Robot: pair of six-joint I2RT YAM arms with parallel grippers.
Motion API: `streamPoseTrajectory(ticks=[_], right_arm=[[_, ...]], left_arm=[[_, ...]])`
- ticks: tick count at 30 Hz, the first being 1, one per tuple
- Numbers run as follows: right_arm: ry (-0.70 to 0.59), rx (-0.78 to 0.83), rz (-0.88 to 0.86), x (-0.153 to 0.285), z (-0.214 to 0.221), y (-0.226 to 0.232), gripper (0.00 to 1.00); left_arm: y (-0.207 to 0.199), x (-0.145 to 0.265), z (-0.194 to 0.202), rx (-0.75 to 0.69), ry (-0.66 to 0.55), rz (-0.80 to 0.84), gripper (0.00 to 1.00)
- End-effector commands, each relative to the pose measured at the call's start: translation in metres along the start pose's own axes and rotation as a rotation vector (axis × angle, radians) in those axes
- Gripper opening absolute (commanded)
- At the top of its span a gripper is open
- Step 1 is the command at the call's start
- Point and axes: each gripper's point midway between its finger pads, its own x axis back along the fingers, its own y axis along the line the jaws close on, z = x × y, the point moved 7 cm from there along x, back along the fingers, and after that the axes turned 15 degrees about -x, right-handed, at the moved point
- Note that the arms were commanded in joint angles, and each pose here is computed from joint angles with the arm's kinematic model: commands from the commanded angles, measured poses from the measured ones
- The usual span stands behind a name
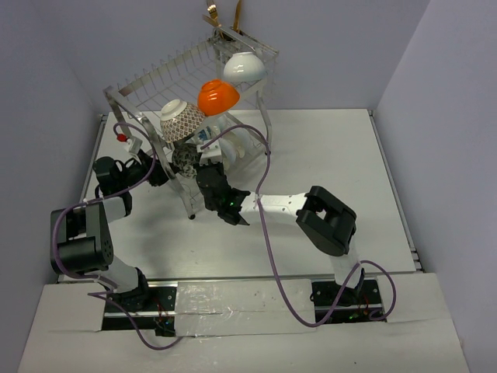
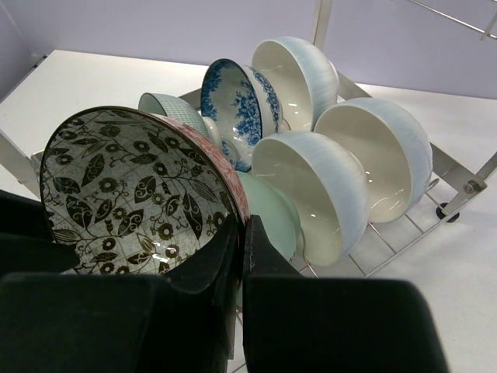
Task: Load the bowls into the dish rack
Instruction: Pass from the right arm to the left
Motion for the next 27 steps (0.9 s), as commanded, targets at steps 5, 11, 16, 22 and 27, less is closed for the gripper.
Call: streamPoseTrajectory(ticks=[5, 11, 16, 22, 27], right_arm=[[-0.077, -0.119, -0.034, 0.0, -0.022, 0.015, 0.0], [-0.08, -0.11, -0.028, 0.001, -0.017, 0.017, 0.0], [-0.082, -0.113, -0.019, 0.001, -0.016, 0.018, 0.0], [-0.079, -0.097, -0.008, 0.002, -0.013, 0.02, 0.0], [-0.077, -0.082, -0.004, 0.004, -0.01, 0.024, 0.0]], left_arm=[[0.004, -0.006, -0.019, -0.078, -0.061, -0.035, 0.33], [0.002, -0.011, -0.021, -0.046, -0.072, -0.023, 0.22], [0.001, -0.015, -0.02, -0.048, -0.058, -0.04, 0.24], [-0.001, -0.018, -0.019, -0.034, -0.057, -0.046, 0.33], [-0.001, -0.019, -0.018, -0.028, -0.049, -0.065, 0.32]])
